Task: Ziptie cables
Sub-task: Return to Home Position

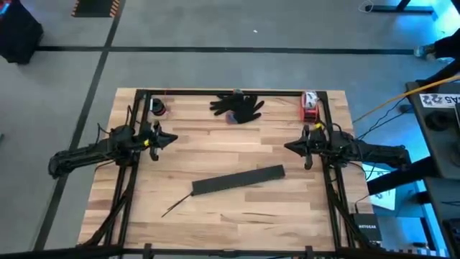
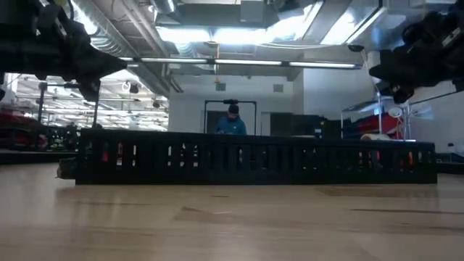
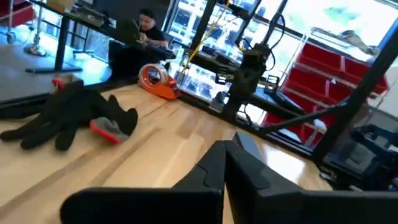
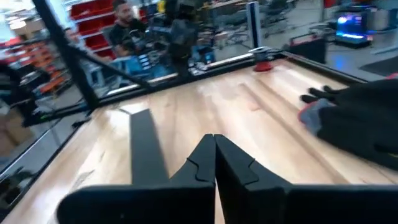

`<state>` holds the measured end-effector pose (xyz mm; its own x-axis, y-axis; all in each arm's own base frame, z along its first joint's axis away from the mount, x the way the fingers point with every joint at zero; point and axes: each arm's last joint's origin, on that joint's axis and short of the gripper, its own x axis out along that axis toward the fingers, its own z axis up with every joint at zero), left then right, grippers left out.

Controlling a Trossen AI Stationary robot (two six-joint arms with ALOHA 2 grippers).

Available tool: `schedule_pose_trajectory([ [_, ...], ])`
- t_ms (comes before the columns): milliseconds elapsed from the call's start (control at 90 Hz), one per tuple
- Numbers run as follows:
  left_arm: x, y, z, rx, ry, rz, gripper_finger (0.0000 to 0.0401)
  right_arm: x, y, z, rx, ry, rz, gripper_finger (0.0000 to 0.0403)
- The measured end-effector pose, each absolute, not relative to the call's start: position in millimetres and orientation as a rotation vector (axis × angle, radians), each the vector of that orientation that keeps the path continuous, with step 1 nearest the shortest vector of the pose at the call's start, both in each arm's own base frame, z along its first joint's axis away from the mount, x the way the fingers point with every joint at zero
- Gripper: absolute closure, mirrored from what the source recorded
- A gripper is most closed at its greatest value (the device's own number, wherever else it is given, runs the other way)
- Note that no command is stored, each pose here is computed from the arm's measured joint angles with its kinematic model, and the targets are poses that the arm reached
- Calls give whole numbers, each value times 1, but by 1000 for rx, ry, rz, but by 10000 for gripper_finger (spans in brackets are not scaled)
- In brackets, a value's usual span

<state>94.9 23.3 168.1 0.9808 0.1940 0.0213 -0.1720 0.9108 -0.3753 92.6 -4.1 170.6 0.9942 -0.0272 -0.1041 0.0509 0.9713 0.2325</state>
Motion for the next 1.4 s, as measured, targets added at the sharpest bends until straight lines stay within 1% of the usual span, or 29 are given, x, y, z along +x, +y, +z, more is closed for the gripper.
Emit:
schedule_pose_trajectory([
  [111, 95, 23, 168, -382, -58, 189, 401, 93, -3, 171, 166, 100, 1, 402],
  [267, 95, 23, 168, -382, -58, 189, 401, 93, -4, 171, 73, 100, -11, 402],
  [456, 95, 23, 168, -382, -57, 188, 401, 97, -4, 168, 16, -16, 2, 402],
  [589, 95, 23, 168, -382, -56, 188, 401, 98, -5, 166, 18, 2, -33, 402],
  [667, 95, 23, 168, -382, -56, 188, 401, 100, -5, 164, 73, 24, -61, 402],
  [844, 95, 23, 168, -382, -56, 188, 401, 102, -6, 161, 80, 56, -61, 402],
  [1400, 95, 23, 168, -382, -56, 188, 401, 102, -6, 161, 82, 56, -61, 402],
])
